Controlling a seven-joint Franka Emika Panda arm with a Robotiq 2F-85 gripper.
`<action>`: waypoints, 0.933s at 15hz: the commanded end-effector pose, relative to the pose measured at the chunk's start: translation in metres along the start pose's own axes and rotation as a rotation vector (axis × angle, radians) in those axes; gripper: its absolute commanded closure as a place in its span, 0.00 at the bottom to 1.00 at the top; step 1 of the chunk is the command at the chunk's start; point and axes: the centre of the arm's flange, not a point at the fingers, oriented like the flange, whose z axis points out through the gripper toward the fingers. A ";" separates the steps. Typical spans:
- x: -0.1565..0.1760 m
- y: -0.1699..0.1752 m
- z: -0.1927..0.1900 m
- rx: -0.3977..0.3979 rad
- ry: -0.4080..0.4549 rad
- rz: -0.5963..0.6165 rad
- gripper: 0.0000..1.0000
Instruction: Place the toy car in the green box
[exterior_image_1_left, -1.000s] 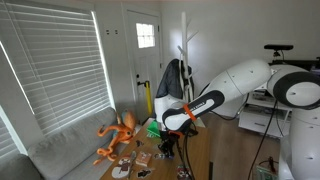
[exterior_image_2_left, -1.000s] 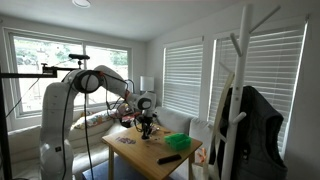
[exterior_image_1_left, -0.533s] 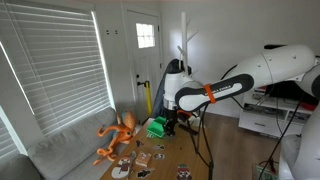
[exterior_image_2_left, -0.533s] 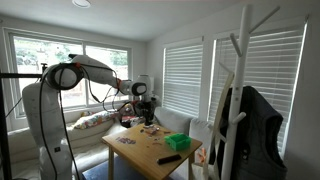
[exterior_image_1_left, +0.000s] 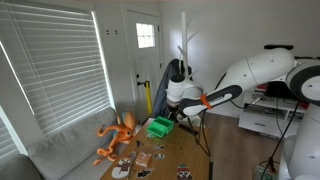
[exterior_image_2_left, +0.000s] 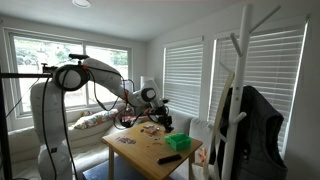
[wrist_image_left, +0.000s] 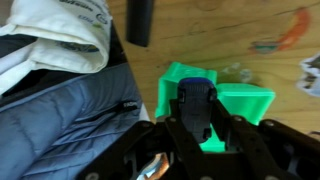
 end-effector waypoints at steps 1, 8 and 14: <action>0.007 0.027 0.053 -0.198 0.038 -0.005 0.90; 0.034 0.024 0.056 -0.108 0.061 0.144 0.90; 0.037 0.009 0.059 0.019 -0.042 0.324 0.90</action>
